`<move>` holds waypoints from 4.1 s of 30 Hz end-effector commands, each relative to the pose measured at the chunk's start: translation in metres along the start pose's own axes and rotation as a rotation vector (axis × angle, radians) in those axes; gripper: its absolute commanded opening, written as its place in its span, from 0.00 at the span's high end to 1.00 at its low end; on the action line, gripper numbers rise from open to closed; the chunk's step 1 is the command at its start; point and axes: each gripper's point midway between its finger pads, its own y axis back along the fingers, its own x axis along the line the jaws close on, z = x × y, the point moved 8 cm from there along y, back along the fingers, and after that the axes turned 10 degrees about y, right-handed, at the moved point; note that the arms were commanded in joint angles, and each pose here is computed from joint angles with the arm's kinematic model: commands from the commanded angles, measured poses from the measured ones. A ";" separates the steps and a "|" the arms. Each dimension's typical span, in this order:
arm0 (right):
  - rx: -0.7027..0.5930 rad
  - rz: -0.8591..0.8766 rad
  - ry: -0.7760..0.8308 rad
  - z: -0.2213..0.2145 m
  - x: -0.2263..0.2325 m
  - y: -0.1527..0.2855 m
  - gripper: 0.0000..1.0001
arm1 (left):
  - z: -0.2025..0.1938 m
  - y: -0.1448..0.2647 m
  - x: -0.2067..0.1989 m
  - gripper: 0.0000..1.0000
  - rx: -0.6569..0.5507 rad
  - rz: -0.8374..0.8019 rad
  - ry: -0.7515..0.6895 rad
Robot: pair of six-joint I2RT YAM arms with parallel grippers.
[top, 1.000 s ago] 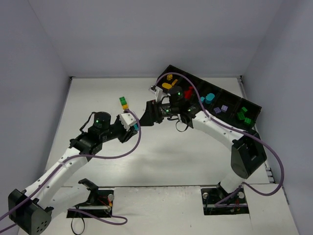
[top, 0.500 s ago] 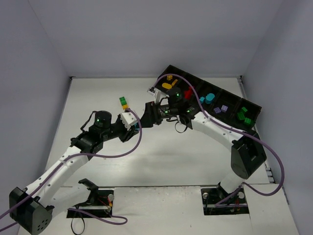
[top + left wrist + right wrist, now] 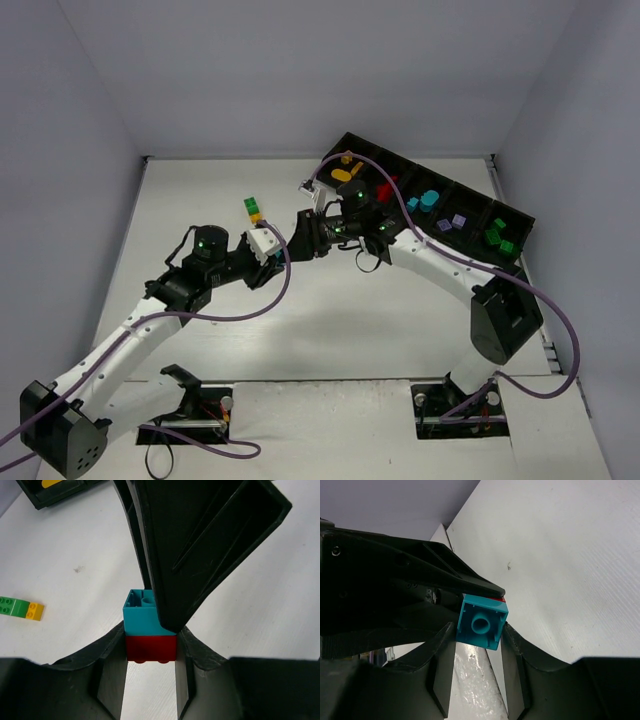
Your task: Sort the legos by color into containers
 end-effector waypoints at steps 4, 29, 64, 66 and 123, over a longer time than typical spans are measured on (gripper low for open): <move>-0.053 0.028 0.100 0.020 0.008 0.005 1.00 | 0.031 0.003 -0.001 1.00 -0.118 -0.024 -0.042; -0.262 -1.337 0.009 0.072 -0.209 0.239 1.00 | 0.005 0.003 -0.009 1.00 -0.102 -0.037 0.049; -0.125 -0.201 0.051 0.057 -0.054 0.088 0.37 | 0.027 -0.001 -0.005 1.00 -0.132 -0.066 -0.035; -0.102 -0.134 0.039 0.048 -0.037 0.073 0.36 | 0.028 -0.002 -0.004 1.00 -0.129 -0.063 -0.039; 0.058 -0.070 -0.006 -0.001 -0.020 -0.012 1.00 | 0.033 0.002 0.010 0.41 -0.137 0.081 -0.053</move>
